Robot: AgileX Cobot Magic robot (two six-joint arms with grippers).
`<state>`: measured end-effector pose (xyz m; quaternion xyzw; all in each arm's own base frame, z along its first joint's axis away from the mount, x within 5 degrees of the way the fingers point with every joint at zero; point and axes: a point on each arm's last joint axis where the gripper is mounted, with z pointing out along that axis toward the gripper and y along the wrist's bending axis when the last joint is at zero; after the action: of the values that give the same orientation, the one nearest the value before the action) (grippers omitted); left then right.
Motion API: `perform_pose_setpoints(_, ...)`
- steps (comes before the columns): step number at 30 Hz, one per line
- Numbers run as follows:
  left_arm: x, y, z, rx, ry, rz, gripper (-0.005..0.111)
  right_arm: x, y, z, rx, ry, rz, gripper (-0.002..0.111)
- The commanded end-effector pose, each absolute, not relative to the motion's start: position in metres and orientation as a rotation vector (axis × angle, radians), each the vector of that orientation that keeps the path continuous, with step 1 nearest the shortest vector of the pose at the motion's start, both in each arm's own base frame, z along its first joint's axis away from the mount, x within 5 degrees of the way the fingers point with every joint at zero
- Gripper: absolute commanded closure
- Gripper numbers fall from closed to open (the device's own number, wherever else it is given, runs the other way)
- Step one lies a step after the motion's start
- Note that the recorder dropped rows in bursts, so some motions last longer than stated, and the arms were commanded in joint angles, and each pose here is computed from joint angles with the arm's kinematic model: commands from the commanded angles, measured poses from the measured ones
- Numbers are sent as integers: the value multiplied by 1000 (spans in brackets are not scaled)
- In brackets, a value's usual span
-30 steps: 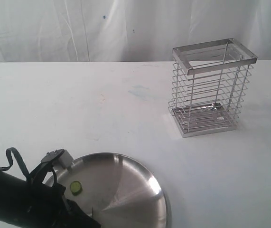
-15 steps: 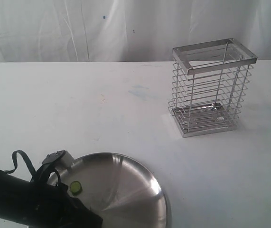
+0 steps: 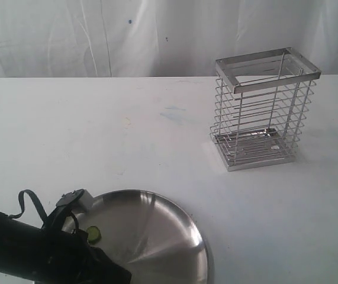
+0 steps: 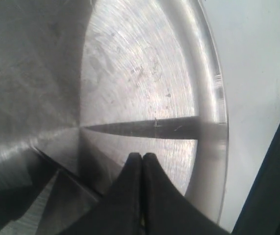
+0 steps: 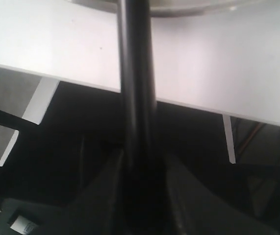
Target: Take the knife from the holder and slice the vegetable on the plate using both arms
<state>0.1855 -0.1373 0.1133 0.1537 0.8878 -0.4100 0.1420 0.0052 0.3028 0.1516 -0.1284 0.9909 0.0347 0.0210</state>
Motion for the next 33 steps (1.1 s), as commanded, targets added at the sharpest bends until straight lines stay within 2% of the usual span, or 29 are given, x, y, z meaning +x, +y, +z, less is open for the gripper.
perform_pose_setpoints(1,185,-134,107,434,2592,-1110,107,3,287,141,-361,3109,-20,108)
perform_pose_setpoints(11,186,-135,108,451,2580,-1113,107,7,290,148,-421,3040,87,108)
perform_pose_setpoints(18,204,-151,129,532,2406,-1268,107,16,285,163,-434,2946,87,108)
perform_pose_setpoints(26,216,-154,155,572,2287,-1240,107,21,277,179,-427,2886,63,108)
perform_pose_setpoints(33,210,-146,188,660,2187,-1075,107,33,267,189,-369,2864,-11,108)
